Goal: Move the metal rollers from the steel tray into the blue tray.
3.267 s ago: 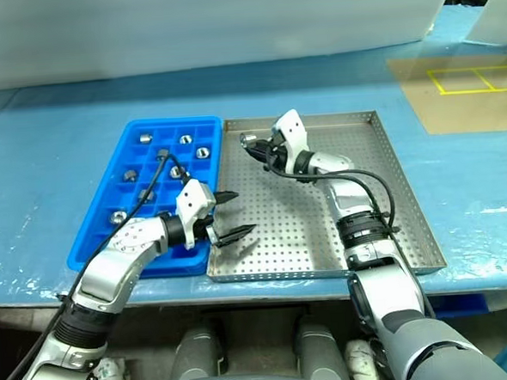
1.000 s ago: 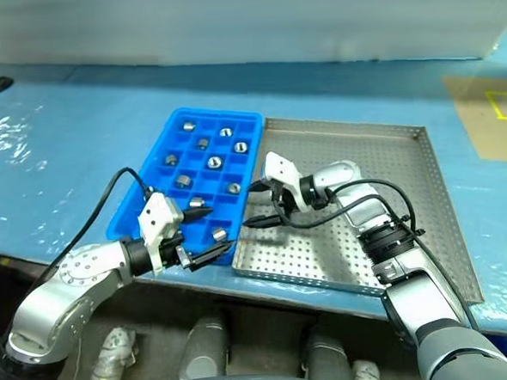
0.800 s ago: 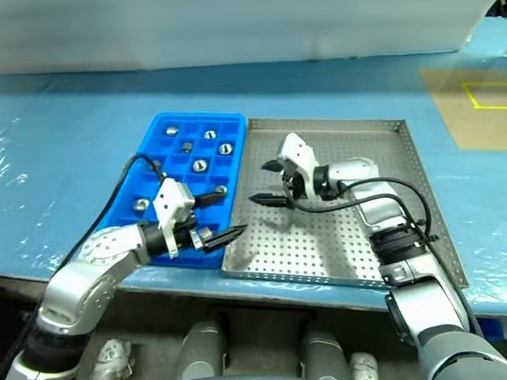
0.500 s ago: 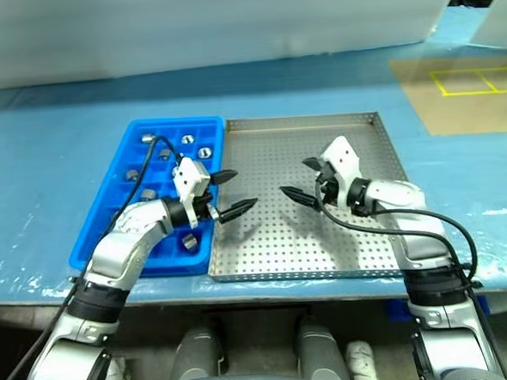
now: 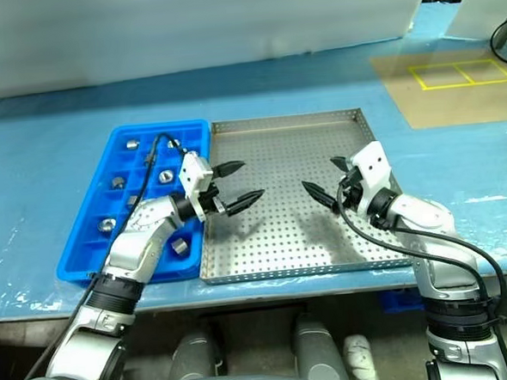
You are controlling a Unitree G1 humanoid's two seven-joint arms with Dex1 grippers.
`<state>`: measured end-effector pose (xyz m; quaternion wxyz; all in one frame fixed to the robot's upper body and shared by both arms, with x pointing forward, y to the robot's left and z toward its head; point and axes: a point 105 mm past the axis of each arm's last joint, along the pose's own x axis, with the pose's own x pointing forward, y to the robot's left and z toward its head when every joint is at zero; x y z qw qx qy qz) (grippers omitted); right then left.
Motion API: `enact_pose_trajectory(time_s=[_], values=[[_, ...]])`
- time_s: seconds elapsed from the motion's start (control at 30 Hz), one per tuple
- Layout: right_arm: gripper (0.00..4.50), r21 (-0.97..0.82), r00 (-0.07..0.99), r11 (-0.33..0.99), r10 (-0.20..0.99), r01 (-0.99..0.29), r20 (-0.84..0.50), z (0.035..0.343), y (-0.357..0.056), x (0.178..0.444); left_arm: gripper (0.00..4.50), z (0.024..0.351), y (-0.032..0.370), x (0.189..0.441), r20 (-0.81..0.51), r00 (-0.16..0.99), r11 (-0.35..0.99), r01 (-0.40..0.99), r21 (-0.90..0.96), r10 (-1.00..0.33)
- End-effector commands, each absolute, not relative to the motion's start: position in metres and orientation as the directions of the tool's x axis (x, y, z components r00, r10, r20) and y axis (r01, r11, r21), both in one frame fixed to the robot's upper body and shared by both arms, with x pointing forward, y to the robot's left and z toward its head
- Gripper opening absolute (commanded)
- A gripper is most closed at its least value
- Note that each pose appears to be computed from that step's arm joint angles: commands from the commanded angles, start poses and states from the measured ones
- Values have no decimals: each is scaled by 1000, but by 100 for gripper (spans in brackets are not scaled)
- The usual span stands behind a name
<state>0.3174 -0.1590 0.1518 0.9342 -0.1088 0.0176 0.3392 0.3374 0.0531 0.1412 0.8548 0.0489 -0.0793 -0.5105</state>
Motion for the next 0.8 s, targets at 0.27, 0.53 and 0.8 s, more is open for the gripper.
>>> enact_pose_trajectory(time_s=[0.27,0.53,0.8], values=[[446,-243,717,681,689,-691,-104,149,-138,318,450,158,50,336,132,470,488,850,200,-872],[446,-233,709,679,702,-697,-74,154,-131,323,450,161,48,335,125,462,479,857,190,-878],[446,-243,704,671,705,-701,-83,154,-132,324,450,156,43,332,103,447,458,867,198,-889]])
